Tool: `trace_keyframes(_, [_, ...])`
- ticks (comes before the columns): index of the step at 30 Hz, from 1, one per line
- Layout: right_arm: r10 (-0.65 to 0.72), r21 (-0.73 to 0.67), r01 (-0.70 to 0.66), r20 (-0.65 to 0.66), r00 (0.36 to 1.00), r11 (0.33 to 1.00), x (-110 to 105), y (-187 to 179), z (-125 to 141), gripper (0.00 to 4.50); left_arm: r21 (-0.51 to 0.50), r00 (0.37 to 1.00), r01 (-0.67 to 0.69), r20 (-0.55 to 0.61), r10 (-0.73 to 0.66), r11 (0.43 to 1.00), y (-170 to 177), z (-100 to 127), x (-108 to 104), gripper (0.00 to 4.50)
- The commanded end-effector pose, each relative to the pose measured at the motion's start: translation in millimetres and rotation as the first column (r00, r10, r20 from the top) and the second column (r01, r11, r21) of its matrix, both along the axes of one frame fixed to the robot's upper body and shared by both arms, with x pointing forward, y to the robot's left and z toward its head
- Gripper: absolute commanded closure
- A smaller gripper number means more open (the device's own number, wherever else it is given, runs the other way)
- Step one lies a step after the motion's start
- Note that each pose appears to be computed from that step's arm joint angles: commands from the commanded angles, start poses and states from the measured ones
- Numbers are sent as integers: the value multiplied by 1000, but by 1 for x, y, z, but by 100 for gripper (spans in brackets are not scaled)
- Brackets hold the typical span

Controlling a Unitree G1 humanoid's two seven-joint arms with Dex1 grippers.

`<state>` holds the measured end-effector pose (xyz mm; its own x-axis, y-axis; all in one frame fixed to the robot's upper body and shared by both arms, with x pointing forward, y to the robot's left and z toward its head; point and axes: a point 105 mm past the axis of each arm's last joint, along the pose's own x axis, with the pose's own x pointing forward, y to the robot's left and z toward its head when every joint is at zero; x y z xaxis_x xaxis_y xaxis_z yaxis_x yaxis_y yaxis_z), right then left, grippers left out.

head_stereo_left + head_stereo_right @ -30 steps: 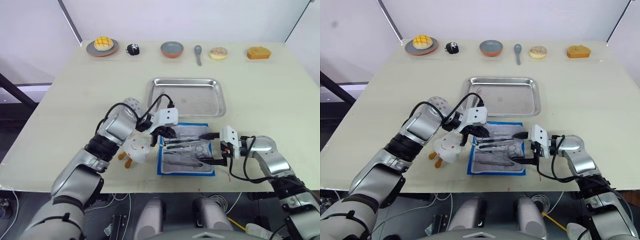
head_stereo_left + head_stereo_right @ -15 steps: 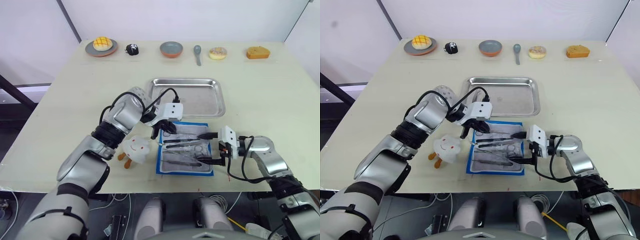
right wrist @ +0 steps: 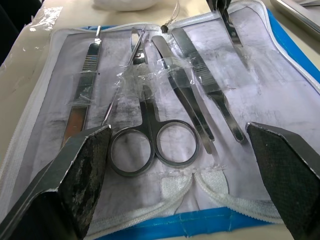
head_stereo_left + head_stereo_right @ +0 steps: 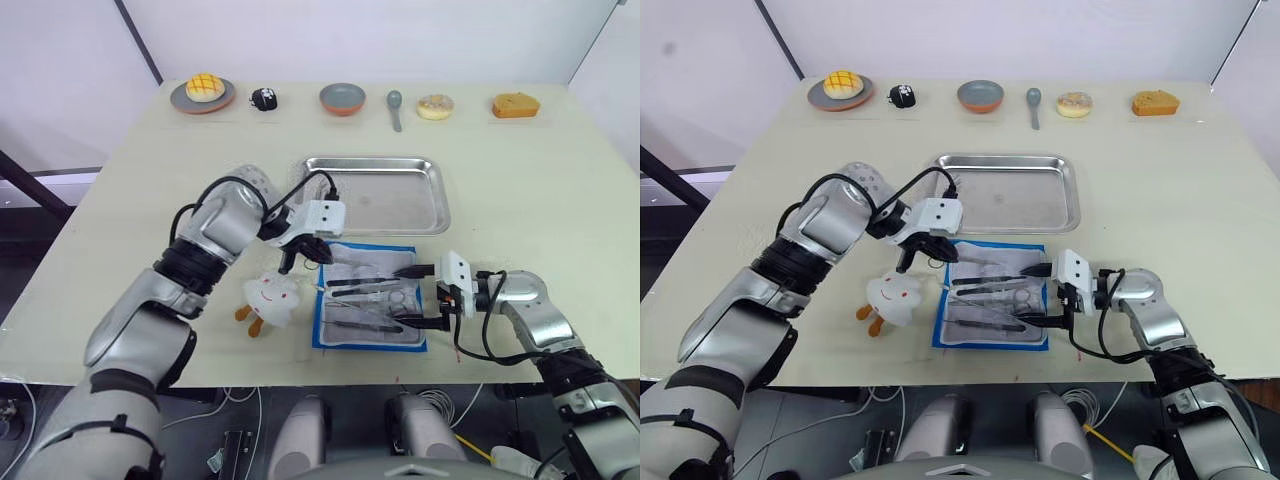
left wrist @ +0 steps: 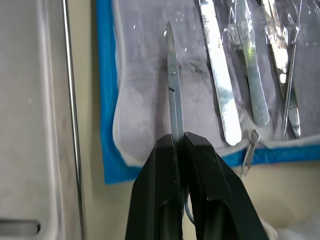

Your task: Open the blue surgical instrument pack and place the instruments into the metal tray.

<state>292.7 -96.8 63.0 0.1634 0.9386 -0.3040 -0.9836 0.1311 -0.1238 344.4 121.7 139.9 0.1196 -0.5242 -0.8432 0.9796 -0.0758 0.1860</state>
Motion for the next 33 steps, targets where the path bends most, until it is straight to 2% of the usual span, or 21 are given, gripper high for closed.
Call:
trace_keyframes(1, [-7,-89,-5,-132,991,996,-12,-5,-37,0,-54,999,1,53,1,999,8,20,-3,438])
trace_keyframes(8, [4,-88,-17,-138,990,996,-14,-6,-36,0,-117,992,-69,94,81,991,36,39,-10,438])
trace_keyframes(11, [8,-85,-20,-141,990,996,-14,-6,-36,0,-191,987,-105,101,126,976,37,50,-11,438])
trace_keyframes(14, [11,-84,-23,-143,990,996,-15,-6,-36,0,-310,974,-173,88,209,935,31,59,-10,438])
trace_keyframes(17, [15,-82,-28,-146,989,996,-16,-6,-35,0,-460,930,-310,36,367,832,21,69,1,438])
trace_keyframes(21, [18,-82,-30,-147,989,996,-15,-6,-34,0,-520,851,-449,-1,526,726,8,65,12,438])
trace_keyframes(24, [19,-82,-32,-146,989,996,-15,-6,-33,0,-579,753,-546,-21,658,606,-2,66,26,438])
trace_keyframes(27, [25,-84,-38,-145,989,996,-15,-6,-31,0,-590,619,-657,-67,783,469,-10,64,43,438])
trace_keyframes(29, [29,-86,-42,-146,989,995,-15,-6,-31,0,-563,537,-714,-57,841,417,-11,61,52,438])
trace_keyframes(31, [31,-86,-44,-147,989,995,-16,-7,-31,0,-523,447,-785,-109,888,331,-14,56,59,438])
trace_keyframes(33, [31,-84,-44,-147,989,995,-16,-7,-30,0,-488,410,-817,-117,905,307,-24,52,64,438])
